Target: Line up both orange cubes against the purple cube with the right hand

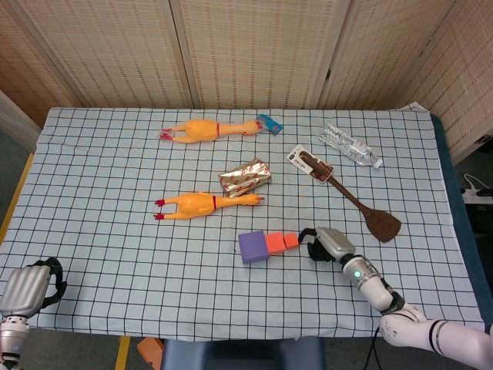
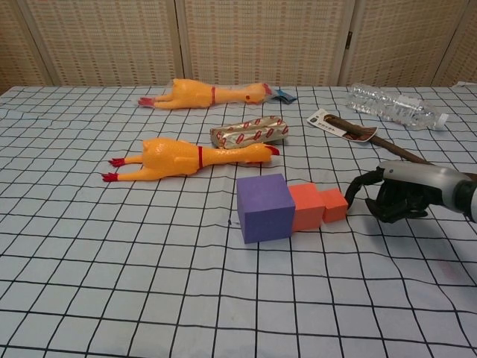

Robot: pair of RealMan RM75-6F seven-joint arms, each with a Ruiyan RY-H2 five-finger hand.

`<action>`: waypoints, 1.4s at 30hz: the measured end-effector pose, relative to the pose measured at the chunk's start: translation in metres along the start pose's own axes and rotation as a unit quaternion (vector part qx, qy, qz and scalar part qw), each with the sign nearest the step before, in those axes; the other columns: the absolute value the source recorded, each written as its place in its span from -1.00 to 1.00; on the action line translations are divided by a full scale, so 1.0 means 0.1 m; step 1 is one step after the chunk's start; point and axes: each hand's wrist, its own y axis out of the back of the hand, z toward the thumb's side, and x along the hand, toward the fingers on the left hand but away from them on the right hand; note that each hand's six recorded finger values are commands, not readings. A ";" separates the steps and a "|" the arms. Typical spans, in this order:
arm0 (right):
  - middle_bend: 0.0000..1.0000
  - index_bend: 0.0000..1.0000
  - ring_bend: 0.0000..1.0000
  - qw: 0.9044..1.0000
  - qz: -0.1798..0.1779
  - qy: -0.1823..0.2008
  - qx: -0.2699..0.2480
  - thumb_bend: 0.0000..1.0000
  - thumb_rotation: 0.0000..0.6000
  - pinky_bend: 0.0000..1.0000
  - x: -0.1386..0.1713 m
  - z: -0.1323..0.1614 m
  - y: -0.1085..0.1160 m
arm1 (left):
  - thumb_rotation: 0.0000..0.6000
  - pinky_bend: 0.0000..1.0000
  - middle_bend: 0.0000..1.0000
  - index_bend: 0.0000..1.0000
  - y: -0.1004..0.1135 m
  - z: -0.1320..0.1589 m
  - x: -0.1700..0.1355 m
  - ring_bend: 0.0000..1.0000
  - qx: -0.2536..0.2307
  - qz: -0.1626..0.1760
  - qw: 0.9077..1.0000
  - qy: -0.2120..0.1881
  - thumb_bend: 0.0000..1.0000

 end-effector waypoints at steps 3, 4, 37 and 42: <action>0.96 -0.22 0.79 1.000 -0.001 0.005 -0.002 0.31 1.00 0.85 0.00 0.02 0.00 | 1.00 0.04 -0.20 -0.46 0.00 0.00 0.00 -0.17 0.001 -0.001 1.000 0.000 -0.18; 0.96 -0.22 0.79 1.000 -0.001 0.007 -0.003 0.31 1.00 0.85 0.00 0.02 0.00 | 1.00 0.04 -0.20 -0.46 0.00 0.00 0.00 -0.17 0.001 -0.001 1.000 0.000 -0.18; 0.96 -0.22 0.79 1.000 0.003 0.024 -0.009 0.31 1.00 0.85 -0.01 0.07 -0.03 | 1.00 0.04 -0.20 -0.46 -0.01 0.00 0.01 -0.17 0.001 -0.002 1.000 0.000 -0.18; 0.96 -0.22 0.79 1.000 0.005 0.023 -0.011 0.31 1.00 0.85 -0.02 0.05 -0.05 | 1.00 0.04 -0.20 -0.46 -0.01 0.00 0.01 -0.17 0.001 -0.002 1.000 0.000 -0.18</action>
